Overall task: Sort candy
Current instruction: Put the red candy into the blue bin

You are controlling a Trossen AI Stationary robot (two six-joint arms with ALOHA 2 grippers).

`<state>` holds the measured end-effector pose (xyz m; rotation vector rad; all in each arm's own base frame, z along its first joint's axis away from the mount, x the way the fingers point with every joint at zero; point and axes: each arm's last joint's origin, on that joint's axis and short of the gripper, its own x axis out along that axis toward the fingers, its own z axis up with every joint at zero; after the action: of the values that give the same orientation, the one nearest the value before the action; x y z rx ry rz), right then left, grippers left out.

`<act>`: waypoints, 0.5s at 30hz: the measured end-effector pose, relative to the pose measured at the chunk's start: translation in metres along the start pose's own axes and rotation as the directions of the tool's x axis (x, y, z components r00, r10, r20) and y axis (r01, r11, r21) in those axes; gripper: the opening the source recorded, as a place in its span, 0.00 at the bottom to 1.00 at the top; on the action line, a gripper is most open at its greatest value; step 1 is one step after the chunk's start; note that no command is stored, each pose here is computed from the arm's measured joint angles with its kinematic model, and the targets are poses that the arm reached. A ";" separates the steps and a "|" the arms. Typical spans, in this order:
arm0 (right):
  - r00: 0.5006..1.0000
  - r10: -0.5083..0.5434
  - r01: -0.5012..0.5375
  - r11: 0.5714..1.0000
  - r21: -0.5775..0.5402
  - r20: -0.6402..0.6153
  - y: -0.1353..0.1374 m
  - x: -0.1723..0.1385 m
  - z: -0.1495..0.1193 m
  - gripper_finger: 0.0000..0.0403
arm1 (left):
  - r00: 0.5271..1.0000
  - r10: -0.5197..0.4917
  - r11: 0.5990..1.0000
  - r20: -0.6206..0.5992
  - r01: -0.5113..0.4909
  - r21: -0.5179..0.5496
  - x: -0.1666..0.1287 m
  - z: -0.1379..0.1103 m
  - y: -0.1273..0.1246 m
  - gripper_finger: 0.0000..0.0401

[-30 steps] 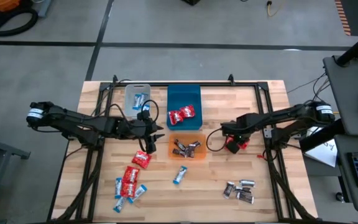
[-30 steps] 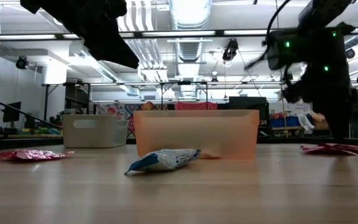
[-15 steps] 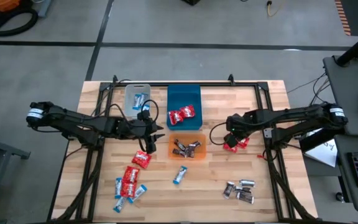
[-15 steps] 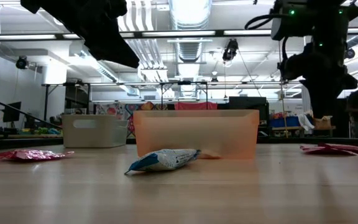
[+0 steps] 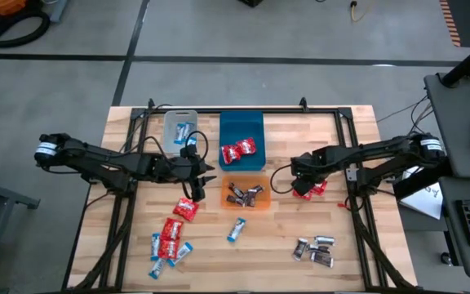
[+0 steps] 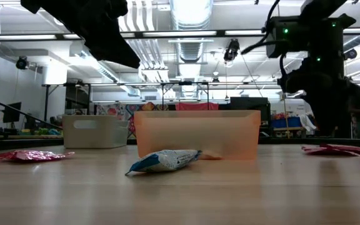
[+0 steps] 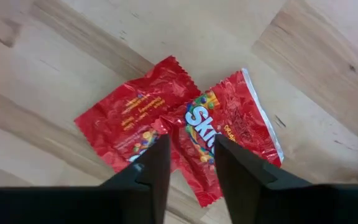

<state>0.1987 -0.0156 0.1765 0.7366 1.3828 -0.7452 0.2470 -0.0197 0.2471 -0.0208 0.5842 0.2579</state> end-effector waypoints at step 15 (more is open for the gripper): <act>0.987 -0.129 0.121 0.990 -0.075 -0.098 0.012 0.042 0.010 0.48 | 1.000 -0.003 1.000 0.016 0.003 -0.006 0.000 0.001 0.000 0.30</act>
<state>0.2159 -0.0181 0.1356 0.6459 1.5516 -0.7625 0.2479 -0.0198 0.2483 -0.0249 0.5677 0.2570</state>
